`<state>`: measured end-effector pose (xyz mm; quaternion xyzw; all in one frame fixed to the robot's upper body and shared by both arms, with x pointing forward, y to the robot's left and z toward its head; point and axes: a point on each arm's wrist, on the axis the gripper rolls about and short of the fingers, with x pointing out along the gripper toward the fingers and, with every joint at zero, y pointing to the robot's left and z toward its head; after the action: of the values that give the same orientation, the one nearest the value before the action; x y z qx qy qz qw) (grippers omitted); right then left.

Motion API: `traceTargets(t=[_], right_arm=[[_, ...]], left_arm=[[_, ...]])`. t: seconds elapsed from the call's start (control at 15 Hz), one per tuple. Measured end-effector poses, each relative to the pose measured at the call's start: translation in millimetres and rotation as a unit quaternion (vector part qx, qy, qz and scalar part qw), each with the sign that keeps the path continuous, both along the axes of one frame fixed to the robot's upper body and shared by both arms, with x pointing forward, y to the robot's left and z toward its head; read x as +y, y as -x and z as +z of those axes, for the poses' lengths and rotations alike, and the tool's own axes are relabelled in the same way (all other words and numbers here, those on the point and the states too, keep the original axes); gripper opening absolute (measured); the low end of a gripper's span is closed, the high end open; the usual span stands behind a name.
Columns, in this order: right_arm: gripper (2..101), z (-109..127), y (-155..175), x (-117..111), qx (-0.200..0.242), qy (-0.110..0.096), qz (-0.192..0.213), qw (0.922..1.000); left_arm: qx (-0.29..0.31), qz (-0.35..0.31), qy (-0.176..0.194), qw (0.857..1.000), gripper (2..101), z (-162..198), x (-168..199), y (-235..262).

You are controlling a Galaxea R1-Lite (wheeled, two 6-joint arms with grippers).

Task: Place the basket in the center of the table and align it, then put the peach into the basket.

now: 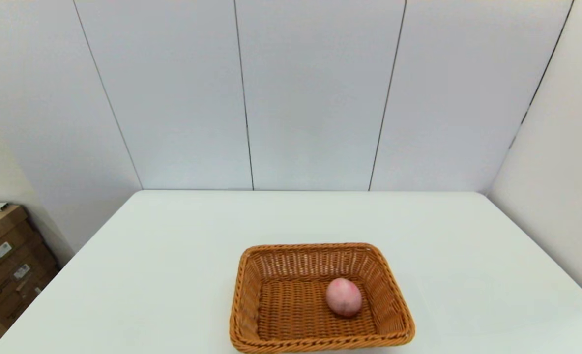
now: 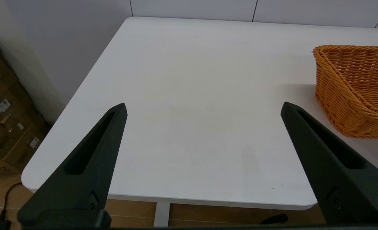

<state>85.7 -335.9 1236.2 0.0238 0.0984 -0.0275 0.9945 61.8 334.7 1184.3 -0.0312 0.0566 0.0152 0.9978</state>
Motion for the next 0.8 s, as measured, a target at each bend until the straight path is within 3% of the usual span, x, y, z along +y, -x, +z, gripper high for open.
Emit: traceTargets(t=[0.2,0.47,0.8], right_arm=[[97.1,-13.0,12.3,-0.4,0.001,0.028,0.033,0.9991],[97.1,-37.3,22.3,-0.8,-0.026,0.043,0.036,0.9981],[97.1,-51.1,23.8,-0.6,-0.033,0.039,0.038,0.998]], left_arm=[[0.0,0.0,0.0,1.0,97.8,0.0,0.0,0.0],[0.0,-0.001,0.0,1.0,97.8,0.0,0.0,0.0],[0.0,-0.001,0.0,1.0,97.8,0.1,0.0,0.0]])
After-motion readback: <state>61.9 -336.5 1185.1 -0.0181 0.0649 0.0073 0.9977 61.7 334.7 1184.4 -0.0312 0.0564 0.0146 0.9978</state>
